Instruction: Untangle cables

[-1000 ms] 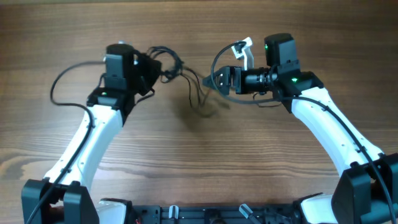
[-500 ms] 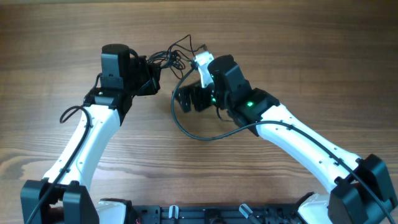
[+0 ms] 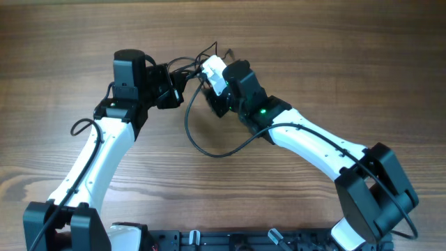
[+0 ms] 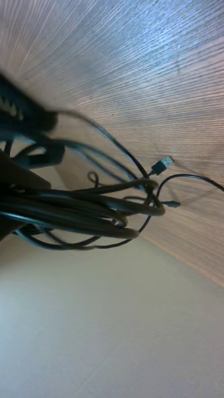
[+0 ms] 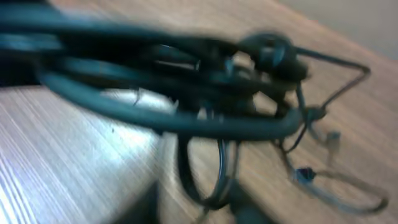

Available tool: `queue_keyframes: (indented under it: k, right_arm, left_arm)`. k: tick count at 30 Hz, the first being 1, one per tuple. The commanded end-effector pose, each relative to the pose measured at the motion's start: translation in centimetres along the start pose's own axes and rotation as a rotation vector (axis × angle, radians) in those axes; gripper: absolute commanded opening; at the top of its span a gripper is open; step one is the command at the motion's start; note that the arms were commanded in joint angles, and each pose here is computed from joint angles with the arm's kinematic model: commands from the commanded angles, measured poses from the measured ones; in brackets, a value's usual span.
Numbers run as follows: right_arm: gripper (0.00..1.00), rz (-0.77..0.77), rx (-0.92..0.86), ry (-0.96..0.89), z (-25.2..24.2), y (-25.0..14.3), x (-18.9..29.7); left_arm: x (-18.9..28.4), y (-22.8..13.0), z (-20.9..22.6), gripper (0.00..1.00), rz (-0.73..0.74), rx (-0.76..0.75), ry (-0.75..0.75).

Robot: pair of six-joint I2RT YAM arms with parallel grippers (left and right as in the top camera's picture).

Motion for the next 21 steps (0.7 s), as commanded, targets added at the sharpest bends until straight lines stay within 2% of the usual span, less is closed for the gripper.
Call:
queue_keyframes:
  k: [1, 4, 8, 12, 14, 16, 19, 20, 21]
  right_arm:
    - [0.04, -0.012, -0.124, -0.061, -1.3, 0.3, 0.2]
    - [0.04, 0.035, -0.258, -0.101, -3.5, 0.0, 2.9]
    - [0.04, 0.184, -0.375, -0.215, -8.6, -3.1, 8.1]
    - [0.04, 0.22, -0.501, -0.273, -13.0, -5.0, 11.7]
    - [0.04, 0.223, -0.633, -0.326, -15.1, -6.2, 12.9]
    - [0.04, 0.242, -0.864, -0.418, -17.4, -8.4, 14.5]
    - [0.05, 0.267, -1.101, -0.509, -19.4, -11.3, 16.5]
    - [0.1, 0.265, -1.137, -0.499, -19.7, -11.6, 16.9]
    - [0.2, 0.26, -1.115, -0.405, -19.3, -11.1, 16.7]
  left_arm:
    - [0.3, -0.2, -0.5, 0.04, 0.019, 0.015, -0.01]
    - [1.4, 2.3, -1.7, 0.04, -0.032, 0.057, -0.054]
    - [3.9, 6.6, -3.4, 0.04, -0.084, 0.136, -0.121]
    - [5.2, 8.6, -3.9, 0.04, -0.113, 0.137, -0.145]
    - [5.4, 9.0, -3.9, 0.04, -0.123, 0.142, -0.145]
    - [5.8, 9.6, -4.0, 0.04, -0.134, 0.154, -0.153]
    - [6.1, 10.1, -4.1, 0.04, -0.141, 0.162, -0.161]
    - [6.1, 9.9, -4.1, 0.04, -0.13, 0.161, -0.158]
    - [6.0, 9.6, -4.1, 0.04, -0.11, 0.16, -0.153]
Point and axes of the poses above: each gripper's point midway between its finger pads, its own x axis back along the fingers, its own z axis along the line the jaws close on, y = z × x, the point moved 3 cm from there along x, back along the fingers
